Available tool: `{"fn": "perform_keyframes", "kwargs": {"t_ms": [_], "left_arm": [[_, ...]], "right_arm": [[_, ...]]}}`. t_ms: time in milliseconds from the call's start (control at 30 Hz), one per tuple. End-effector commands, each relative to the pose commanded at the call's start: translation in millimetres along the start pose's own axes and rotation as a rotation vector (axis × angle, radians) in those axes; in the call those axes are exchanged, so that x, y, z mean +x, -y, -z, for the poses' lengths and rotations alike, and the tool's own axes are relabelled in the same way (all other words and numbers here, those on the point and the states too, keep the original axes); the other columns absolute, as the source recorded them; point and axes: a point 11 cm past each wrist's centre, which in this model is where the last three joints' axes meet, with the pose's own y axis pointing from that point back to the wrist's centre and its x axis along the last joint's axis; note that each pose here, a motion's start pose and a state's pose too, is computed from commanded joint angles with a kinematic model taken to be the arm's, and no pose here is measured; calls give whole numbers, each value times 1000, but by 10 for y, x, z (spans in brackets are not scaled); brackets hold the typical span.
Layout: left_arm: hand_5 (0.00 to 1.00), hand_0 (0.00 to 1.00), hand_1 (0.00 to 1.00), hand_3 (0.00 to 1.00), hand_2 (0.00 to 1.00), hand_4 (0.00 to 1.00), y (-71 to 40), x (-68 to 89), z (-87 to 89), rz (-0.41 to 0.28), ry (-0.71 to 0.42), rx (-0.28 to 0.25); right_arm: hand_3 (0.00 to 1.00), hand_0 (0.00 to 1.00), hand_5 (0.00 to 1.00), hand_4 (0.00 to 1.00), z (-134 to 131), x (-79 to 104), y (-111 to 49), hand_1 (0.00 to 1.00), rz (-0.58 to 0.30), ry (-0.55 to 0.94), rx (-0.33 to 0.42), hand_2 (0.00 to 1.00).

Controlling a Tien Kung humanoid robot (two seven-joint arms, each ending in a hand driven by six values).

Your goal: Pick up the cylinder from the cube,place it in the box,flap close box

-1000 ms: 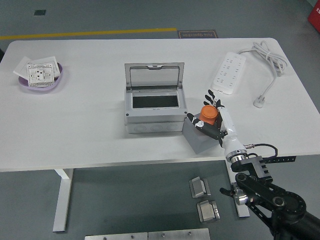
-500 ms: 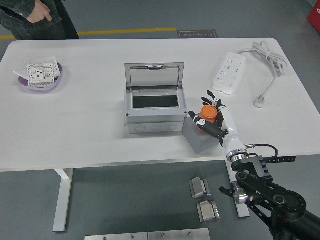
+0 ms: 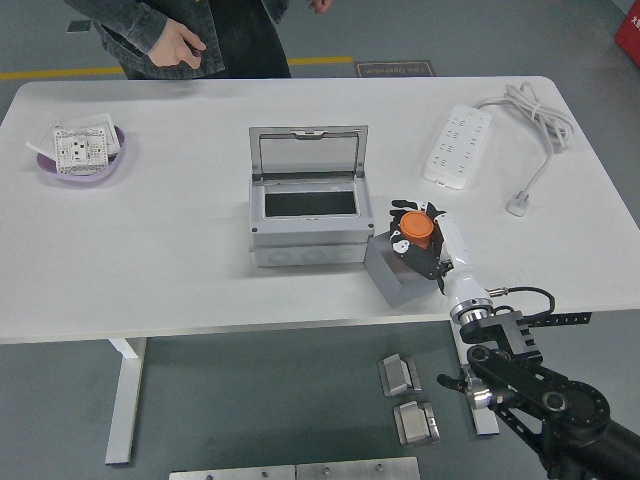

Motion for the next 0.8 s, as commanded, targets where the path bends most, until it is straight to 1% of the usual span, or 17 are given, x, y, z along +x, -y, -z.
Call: {"fn": "perform_keyframes", "kwargs": {"t_ms": [33, 200, 233, 400, 433, 600, 633, 800], "left_arm": [[460, 719, 711, 819, 694, 749, 0, -1, -1, 0, 0, -1], [460, 719, 711, 819, 694, 749, 1, -6, -2, 1, -2, -4], [459, 719, 712, 818, 689, 748, 1, -6, -2, 1, -3, -4], [459, 719, 712, 818, 689, 748, 1, 0, -3, 0, -5, -6], [459, 717, 709, 817, 688, 748, 2, 3, -1, -1, -5, -6], [459, 717, 709, 817, 688, 748, 4, 8, 11, -2, -5, -3], [460, 717, 708, 817, 688, 747, 5, 8, 14, -2, -5, -3], [460, 717, 708, 817, 688, 747, 5, 6, 18, -2, -4, -2]], "right_arm": [[442, 745, 2, 268, -2, -4, 0, 579, 1, -1, -1, 488], [442, 745, 2, 268, 38, -13, 21, 579, 0, -4, 10, 488], [307, 733, 2, 169, 51, -12, 28, 469, -1, -4, 13, 307], [307, 733, 2, 169, 125, 2, 69, 469, -5, -7, 34, 307], [201, 677, 2, 38, 146, 7, 79, 332, -6, -8, 40, 257], [201, 677, 2, 38, 234, 21, 121, 332, -10, -11, 64, 257], [196, 549, 2, 9, 251, 22, 129, 252, -11, -12, 69, 248], [196, 549, 2, 9, 308, 29, 159, 252, -12, -21, 83, 248]]}}
